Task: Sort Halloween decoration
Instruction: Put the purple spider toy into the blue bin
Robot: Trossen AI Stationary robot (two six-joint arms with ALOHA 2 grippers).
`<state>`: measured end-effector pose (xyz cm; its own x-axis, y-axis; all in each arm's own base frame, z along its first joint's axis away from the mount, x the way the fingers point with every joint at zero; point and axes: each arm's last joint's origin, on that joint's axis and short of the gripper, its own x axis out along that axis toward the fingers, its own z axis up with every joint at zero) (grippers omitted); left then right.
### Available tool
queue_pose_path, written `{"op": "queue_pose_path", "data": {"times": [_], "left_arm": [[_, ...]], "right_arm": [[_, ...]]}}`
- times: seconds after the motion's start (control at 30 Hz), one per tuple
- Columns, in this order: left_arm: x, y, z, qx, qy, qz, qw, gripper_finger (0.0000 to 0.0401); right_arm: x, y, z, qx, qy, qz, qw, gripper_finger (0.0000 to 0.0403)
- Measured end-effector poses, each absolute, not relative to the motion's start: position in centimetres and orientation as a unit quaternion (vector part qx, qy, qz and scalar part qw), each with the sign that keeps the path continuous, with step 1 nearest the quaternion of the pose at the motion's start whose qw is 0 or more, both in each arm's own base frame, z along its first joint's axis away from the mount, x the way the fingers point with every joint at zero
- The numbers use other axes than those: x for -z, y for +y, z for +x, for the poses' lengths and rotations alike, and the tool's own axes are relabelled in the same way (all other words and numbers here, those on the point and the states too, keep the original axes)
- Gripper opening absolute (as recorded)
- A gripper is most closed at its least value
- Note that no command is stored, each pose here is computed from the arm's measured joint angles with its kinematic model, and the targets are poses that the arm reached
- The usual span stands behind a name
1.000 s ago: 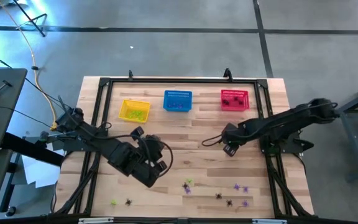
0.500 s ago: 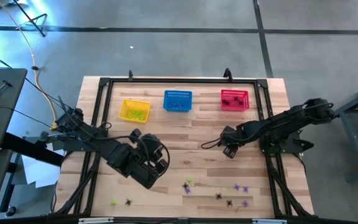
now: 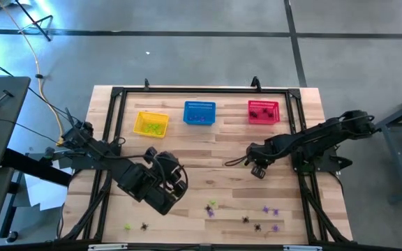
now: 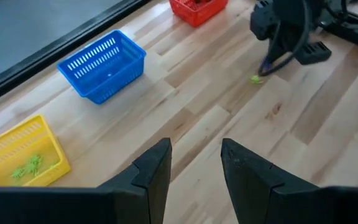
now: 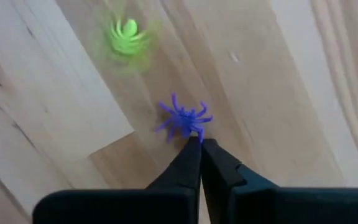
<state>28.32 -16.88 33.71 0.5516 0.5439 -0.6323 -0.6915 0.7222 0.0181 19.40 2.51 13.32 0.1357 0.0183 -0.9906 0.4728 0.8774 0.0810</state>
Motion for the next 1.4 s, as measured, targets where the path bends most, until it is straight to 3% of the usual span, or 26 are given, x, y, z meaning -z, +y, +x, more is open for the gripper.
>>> {"op": "queue_pose_path", "data": {"times": [0.27,0.7,1.0,1.4], "left_arm": [[-33.7,-18.2,27.4,-0.334,0.315,-0.099,0.883,0.0131],[-33.7,-20.2,25.8,-0.291,0.332,-0.058,0.895,0.0131],[-33.5,-20.4,24.0,-0.312,0.347,-0.035,0.883,0.0131],[-33.7,-20.0,23.7,-0.32,0.336,0.027,0.885,0.0131]], "right_arm": [[-17.0,3.0,20.7,0.113,0.618,0.225,0.744,0.0],[-19.6,2.7,24.6,0.068,0.454,0.279,0.843,0.0],[-19.2,-3.0,28.4,0.094,0.316,0.338,0.881,0.0],[-19.6,-11.4,37.3,0.135,0.326,0.266,0.897,0.0]]}}
